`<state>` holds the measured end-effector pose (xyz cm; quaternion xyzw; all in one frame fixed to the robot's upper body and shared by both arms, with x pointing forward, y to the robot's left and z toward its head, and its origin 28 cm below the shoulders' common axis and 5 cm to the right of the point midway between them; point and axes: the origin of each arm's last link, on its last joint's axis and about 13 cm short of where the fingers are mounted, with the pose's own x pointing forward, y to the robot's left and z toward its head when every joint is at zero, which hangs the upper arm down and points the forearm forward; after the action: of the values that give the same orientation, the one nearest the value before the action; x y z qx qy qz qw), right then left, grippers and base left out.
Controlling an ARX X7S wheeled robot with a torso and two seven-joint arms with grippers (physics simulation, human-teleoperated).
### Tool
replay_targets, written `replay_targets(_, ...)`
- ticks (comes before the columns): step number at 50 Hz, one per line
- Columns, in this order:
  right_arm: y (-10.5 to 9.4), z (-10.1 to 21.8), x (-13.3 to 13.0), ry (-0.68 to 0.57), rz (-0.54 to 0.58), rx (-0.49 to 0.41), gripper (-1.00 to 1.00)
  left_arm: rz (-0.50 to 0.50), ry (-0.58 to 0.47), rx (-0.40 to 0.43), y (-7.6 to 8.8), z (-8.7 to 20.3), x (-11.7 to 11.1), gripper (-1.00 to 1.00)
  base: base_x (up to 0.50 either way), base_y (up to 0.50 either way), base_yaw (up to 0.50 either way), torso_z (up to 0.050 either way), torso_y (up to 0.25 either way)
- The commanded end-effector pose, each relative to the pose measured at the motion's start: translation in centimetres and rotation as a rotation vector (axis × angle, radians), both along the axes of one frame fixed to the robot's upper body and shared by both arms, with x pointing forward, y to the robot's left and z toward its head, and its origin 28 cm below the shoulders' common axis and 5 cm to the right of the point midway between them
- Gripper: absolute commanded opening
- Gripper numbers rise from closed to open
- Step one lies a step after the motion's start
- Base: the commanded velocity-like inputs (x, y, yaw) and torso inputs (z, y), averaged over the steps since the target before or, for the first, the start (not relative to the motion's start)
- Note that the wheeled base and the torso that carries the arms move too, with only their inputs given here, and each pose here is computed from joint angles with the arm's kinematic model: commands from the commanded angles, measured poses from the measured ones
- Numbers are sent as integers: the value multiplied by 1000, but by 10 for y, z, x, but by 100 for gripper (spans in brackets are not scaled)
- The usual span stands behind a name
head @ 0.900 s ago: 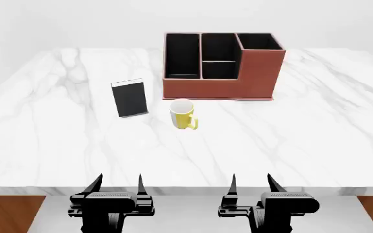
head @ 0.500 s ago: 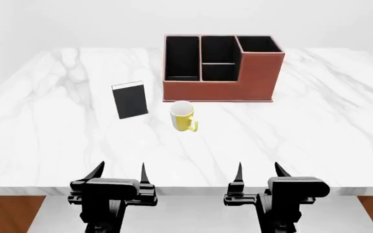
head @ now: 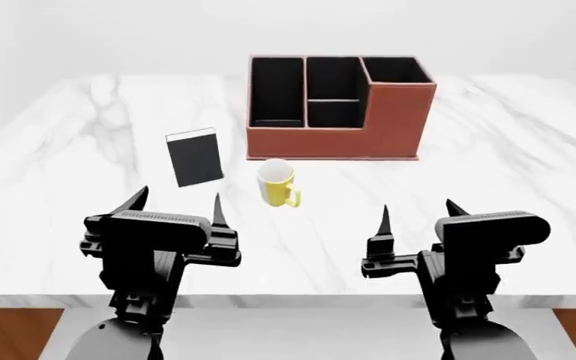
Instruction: Pick up the yellow and white mug and place it to the right of the caddy.
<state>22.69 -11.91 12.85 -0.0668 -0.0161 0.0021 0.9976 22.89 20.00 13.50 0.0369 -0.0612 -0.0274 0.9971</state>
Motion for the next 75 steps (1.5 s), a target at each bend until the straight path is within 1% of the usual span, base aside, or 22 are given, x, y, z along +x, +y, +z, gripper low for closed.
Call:
replay_targets(1,-4,14,-3,-13,7,-23,100,5,-30,13,1,15,-2,100,340,-363,0,0,0)
replay_targets(9,-4,12,-2,-10,12,-11,100,-5,-23,24,0,14,-2,100,339,-363,0,0,0)
replay_targets(16,-5,10,-3,-6,5,-19,100,-5,-27,36,0,14,-1,100,403,-296,0,0,0)
replay_targets(56,-5,9,-5,-7,21,-15,100,-18,-35,27,0,19,-3,100,453,-238,0,0,1)
replay_targets(64,-5,7,-4,-5,15,-10,100,-15,-36,34,0,20,-3,100,409,-29,0,0,1)
replay_targets(71,-4,8,-6,-4,34,-7,100,-6,-35,44,0,20,-3,100,0,0,0,0,1)
replay_targets(72,-4,8,-6,2,47,-3,100,6,-26,75,0,19,-2,100,0,0,0,0,0)
replay_targets(73,-3,7,-7,8,60,-1,100,7,-22,87,-1,19,-2,100,0,0,0,0,0)
replay_targets(75,-1,6,-8,12,101,-7,100,4,-23,89,-2,18,-2,100,0,0,0,0,0)
